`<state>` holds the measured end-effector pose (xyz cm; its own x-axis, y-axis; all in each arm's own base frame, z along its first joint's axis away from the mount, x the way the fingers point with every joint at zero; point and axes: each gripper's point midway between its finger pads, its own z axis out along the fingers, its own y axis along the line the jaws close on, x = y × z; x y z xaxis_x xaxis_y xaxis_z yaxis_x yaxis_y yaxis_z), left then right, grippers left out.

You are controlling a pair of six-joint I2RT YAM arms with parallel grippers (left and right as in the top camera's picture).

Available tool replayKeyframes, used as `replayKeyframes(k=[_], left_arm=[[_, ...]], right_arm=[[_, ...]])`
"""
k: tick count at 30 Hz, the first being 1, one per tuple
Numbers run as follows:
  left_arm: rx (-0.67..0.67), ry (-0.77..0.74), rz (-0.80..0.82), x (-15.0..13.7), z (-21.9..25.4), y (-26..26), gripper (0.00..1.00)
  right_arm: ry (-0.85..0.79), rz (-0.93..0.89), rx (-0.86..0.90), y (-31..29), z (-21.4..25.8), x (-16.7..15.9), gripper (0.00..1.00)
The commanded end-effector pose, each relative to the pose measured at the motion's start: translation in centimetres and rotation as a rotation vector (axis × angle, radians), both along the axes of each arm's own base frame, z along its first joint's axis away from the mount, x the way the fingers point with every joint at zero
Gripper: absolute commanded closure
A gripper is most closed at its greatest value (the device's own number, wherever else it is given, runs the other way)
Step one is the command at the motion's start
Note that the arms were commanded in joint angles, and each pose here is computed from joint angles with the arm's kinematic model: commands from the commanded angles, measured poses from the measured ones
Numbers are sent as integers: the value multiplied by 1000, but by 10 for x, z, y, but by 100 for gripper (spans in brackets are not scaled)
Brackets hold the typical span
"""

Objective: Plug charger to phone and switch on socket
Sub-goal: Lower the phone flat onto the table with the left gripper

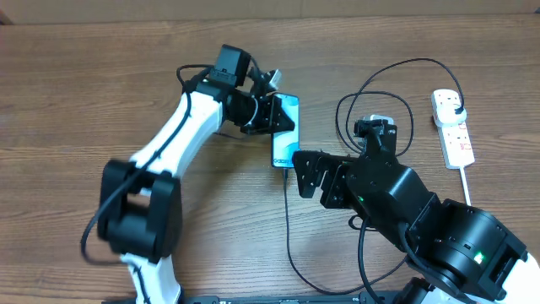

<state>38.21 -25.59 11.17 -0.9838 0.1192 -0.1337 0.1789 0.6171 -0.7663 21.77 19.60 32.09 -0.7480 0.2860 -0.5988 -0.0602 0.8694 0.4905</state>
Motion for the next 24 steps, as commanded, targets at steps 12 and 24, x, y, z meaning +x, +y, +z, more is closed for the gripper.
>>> replayKeyframes(k=[12, 24], left_arm=[[-93, 88, -87, 14, -75, 10, 91], [123, 141, -82, 0, -108, 25, 72]], right_arm=[[72, -61, -57, -20, -14, -9, 0], [74, -87, -14, -16, -11, -6, 0]])
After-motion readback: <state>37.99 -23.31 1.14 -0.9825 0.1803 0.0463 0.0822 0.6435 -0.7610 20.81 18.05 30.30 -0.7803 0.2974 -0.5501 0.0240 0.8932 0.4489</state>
